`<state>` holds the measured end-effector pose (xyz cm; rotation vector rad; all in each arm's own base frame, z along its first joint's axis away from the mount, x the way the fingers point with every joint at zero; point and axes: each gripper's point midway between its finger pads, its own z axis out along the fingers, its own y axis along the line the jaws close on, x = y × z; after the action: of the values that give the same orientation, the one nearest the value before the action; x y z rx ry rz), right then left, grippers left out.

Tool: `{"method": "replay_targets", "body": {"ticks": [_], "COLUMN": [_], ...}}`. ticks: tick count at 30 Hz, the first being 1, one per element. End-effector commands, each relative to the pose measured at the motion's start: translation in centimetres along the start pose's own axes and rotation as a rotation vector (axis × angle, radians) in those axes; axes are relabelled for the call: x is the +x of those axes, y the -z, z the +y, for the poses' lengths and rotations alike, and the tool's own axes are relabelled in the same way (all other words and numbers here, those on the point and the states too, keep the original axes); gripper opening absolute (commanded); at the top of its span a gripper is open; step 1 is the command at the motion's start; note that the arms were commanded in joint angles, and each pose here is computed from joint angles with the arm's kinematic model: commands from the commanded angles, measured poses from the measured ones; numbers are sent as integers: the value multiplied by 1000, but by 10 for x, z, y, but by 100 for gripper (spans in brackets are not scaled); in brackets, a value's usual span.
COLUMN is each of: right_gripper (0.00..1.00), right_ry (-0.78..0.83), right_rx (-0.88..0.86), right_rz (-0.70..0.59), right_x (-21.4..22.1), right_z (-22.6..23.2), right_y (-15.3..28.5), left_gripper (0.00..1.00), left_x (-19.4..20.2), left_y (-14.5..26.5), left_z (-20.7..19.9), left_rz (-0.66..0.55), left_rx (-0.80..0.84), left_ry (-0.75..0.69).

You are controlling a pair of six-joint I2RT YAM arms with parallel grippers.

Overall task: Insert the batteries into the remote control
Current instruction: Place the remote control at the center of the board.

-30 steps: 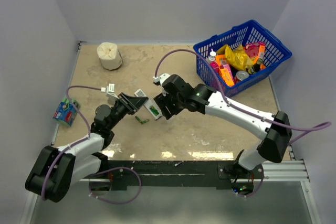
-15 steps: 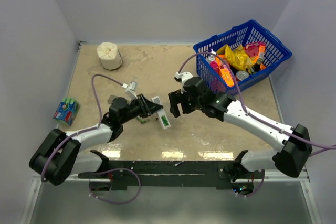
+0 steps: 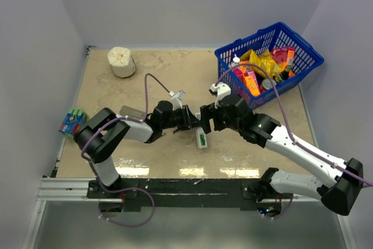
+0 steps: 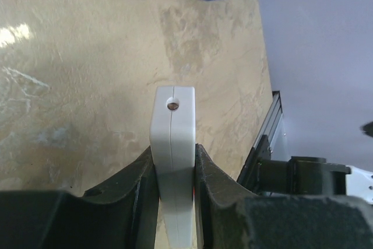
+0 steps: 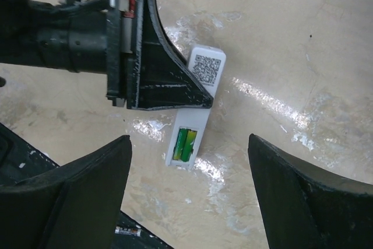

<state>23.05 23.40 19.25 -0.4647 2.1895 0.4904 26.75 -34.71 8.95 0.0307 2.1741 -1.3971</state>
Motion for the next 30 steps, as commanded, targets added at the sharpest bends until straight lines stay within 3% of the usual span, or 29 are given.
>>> {"method": "replay_targets", "body": {"ticks": [1,7,9,10,11,13,14,16,17,20,25,26,30], "right_gripper": [83,83,83,83,83,83,83,83,83,83,84,84,85], "right_ry": [-9,-5,-2,0,0,-2,-3,-2,1,3,14,16,39], "right_rx": [31,38,37,38,40,38,43,42,42,38,18,11,-8], "right_rz": [-25,-16,-5,-2,-1,-3,-3,-11,-9,-11,-29,-32,-26], "right_x": [1,7,10,10,11,10,10,8,9,8,3,2,4], "right_z": [-9,-13,-13,-13,-13,-13,-13,-13,-14,-13,-9,-8,-6], "right_y": [7,6,4,3,3,3,3,4,4,4,5,5,4], "left_gripper": [0,0,9,15,29,44,57,69,82,100,100,100,100], "left_x": [19,43,46,48,50,46,46,33,32,9,-27,-21,-27], "left_y": [-20,-36,-37,-36,-34,-28,-22,-13,-4,17,59,75,132], "left_z": [-4,4,10,13,17,21,29,35,47,56,53,67,97], "left_rz": [78,157,165,170,173,146,150,109,123,83,-6,21,-56], "left_rx": [58,71,56,47,26,-11,-56,-120,-189,-308,-466,-551,-815], "left_ry": [-16,-12,-5,1,10,-3,3,-38,-31,-83,-133,-98,23]}}
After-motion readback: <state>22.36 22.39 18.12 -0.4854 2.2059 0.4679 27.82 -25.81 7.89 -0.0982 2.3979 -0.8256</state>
